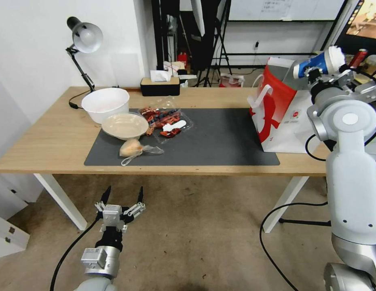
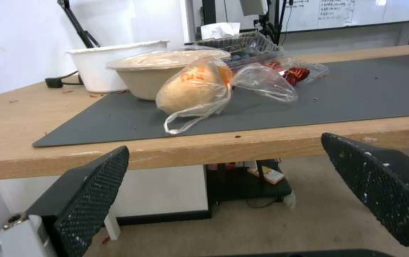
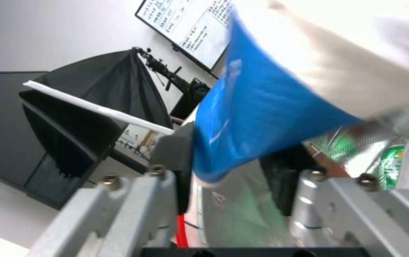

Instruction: Pick up the trash from the table and place it into the takeout bag.

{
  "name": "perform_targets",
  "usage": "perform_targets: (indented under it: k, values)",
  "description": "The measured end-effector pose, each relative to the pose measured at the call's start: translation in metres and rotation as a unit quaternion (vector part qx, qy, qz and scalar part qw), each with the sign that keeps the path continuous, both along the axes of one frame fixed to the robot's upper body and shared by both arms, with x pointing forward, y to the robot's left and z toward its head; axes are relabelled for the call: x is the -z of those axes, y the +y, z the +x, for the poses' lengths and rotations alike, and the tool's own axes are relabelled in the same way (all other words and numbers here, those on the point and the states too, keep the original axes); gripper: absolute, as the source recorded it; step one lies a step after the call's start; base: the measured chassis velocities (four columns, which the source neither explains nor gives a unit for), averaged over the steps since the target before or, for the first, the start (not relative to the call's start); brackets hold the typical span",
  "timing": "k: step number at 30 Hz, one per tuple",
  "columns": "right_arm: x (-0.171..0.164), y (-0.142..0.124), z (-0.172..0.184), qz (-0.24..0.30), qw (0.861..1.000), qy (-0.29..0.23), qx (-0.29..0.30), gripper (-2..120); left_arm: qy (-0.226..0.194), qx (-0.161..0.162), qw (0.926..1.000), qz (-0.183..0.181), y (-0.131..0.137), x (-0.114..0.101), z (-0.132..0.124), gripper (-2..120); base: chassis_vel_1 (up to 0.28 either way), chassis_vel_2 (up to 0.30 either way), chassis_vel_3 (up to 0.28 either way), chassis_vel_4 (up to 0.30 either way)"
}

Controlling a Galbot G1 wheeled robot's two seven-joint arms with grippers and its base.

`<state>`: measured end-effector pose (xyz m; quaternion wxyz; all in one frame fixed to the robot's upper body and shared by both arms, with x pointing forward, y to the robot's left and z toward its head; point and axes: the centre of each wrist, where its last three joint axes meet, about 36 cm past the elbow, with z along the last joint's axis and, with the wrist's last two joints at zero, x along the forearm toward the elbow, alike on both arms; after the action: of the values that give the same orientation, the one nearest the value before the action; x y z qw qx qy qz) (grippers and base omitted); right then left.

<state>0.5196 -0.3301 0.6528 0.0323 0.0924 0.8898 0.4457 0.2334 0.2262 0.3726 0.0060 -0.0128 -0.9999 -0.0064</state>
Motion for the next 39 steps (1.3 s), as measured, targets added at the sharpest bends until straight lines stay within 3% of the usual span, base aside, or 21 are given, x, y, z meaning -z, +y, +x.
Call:
perform_targets:
  k: [12, 13, 17, 22, 24, 26, 28, 30, 31, 35, 36, 39]
  values:
    - [-0.002, -0.003, 0.000, 0.000, 1.000, 0.002, 0.003, 76, 0.001, 0.001, 1.0000, 0.000, 0.000, 0.001, 0.000, 100, 0.000, 0.000, 0.000, 0.000]
    - [-0.004, -0.002, -0.003, -0.002, 1.000, -0.006, -0.002, 85, 0.001, 0.001, 1.0000, 0.000, 0.000, 0.001, 0.001, 100, 0.000, 0.000, 0.000, 0.000]
    - [-0.007, 0.003, -0.016, -0.011, 0.998, -0.047, -0.030, 97, 0.001, 0.001, 1.0000, 0.000, 0.000, 0.002, 0.001, 100, 0.000, 0.000, 0.000, 0.000]
    - [0.001, 0.018, -0.038, -0.059, 0.990, -0.110, -0.071, 100, 0.001, 0.001, 1.0000, 0.000, 0.000, 0.002, 0.001, 100, 0.000, 0.000, 0.000, 0.000]
    - [0.002, 0.019, -0.040, -0.063, 0.989, -0.112, -0.073, 100, 0.001, 0.001, 1.0000, 0.000, 0.000, 0.002, 0.001, 100, 0.000, 0.000, 0.000, 0.000]
    - [0.016, 0.031, -0.057, -0.112, 0.981, -0.129, -0.091, 100, 0.001, 0.001, 1.0000, 0.000, 0.000, 0.002, 0.001, 100, 0.000, 0.000, 0.000, 0.000]
    - [0.020, 0.034, -0.061, -0.124, 0.979, -0.130, -0.095, 100, 0.000, 0.001, 1.0000, -0.001, 0.000, 0.002, 0.001, 100, 0.000, 0.000, 0.000, 0.000]
    - [0.040, 0.050, -0.077, -0.188, 0.966, -0.137, -0.113, 100, 0.000, 0.001, 1.0000, -0.001, 0.000, 0.002, 0.001, 100, 0.000, 0.000, 0.000, 0.000]
    - [0.040, 0.050, -0.077, -0.188, 0.966, -0.137, -0.113, 100, 0.000, 0.001, 1.0000, -0.001, 0.000, 0.002, 0.001, 100, 0.000, 0.000, 0.000, 0.000]
    - [0.079, 0.081, -0.102, -0.314, 0.932, -0.135, -0.124, 100, -0.001, 0.003, 1.0000, -0.003, -0.002, 0.002, 0.002, 100, 0.000, 0.000, 0.000, 0.000]
    - [0.079, 0.081, -0.102, -0.314, 0.932, -0.135, -0.124, 100, -0.001, 0.003, 1.0000, -0.003, -0.002, 0.002, 0.002, 100, 0.000, 0.000, 0.000, 0.000]
    - [0.123, 0.110, -0.126, -0.396, 0.902, -0.120, -0.121, 100, -0.003, 0.003, 1.0000, -0.003, -0.002, 0.002, 0.002, 100, 0.000, 0.000, 0.000, 0.000]
